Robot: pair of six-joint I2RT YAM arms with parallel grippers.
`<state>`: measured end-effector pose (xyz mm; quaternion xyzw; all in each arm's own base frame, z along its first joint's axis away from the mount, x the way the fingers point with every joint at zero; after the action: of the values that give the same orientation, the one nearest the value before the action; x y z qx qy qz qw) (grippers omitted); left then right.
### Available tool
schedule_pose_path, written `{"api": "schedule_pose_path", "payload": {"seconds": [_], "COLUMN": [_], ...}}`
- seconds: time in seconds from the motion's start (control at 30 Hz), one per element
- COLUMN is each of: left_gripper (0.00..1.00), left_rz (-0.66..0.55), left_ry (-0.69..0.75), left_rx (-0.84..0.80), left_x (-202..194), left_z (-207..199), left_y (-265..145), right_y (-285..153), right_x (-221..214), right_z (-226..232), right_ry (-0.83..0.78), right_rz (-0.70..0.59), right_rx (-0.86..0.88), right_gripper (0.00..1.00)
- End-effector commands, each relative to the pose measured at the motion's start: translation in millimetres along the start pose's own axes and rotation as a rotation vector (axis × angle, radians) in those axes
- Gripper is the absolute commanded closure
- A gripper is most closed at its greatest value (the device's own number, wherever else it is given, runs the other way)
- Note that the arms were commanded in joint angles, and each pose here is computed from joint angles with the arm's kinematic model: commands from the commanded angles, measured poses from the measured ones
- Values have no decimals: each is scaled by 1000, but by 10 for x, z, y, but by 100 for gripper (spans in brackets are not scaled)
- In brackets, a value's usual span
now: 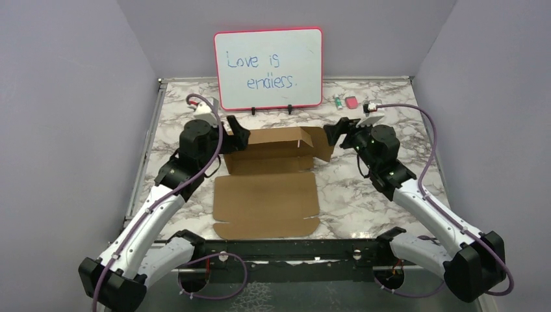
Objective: Fold the paper box
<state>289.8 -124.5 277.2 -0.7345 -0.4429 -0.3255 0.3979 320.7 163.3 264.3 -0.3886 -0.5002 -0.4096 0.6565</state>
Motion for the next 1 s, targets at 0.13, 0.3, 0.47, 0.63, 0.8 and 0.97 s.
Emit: {"api": "schedule_pose_path", "payload": {"seconds": [0.13, 0.3, 0.47, 0.63, 0.8, 0.97], "left_gripper": [20, 20, 20, 20, 20, 19], "left_rz": [108, 134, 166, 170, 169, 140], "left_ry": [72, 131, 157, 162, 215, 288], "left_rx": [-263, -314, -400, -418, -400, -367], "left_x": [-605, -828, -1165, -1456, -1718, -1851], "left_z": [-923, -1038, -1161, -1190, -1214, -1241], "left_y": [-134, -149, -132, -31, 127, 312], "right_y": [-29, -12, 84, 137, 156, 180], "right_x": [-370, -528, -683, -766, -796, -874], "right_z": [-319, -369, -365, -358, -330, -301], "right_ry": [29, 16, 23, 11, -11, -36], "right_rz": [24, -4, 3, 22, 25, 45], "right_rx": [171, 217, 293, 320, 353, 396], "right_gripper": [21, 22, 25, 31, 37, 47]}}
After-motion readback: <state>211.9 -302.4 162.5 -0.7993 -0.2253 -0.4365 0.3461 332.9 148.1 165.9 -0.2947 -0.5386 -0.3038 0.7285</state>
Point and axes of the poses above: each gripper's point midway between its finger pads, its own y axis out along the fingers, its own z axis along the line the jaws close on, x = y × z, the point moved 2 cm from there along -y, back along the fingers, and after that the axes turned 5 degrees about -y, right-handed, at the moved point
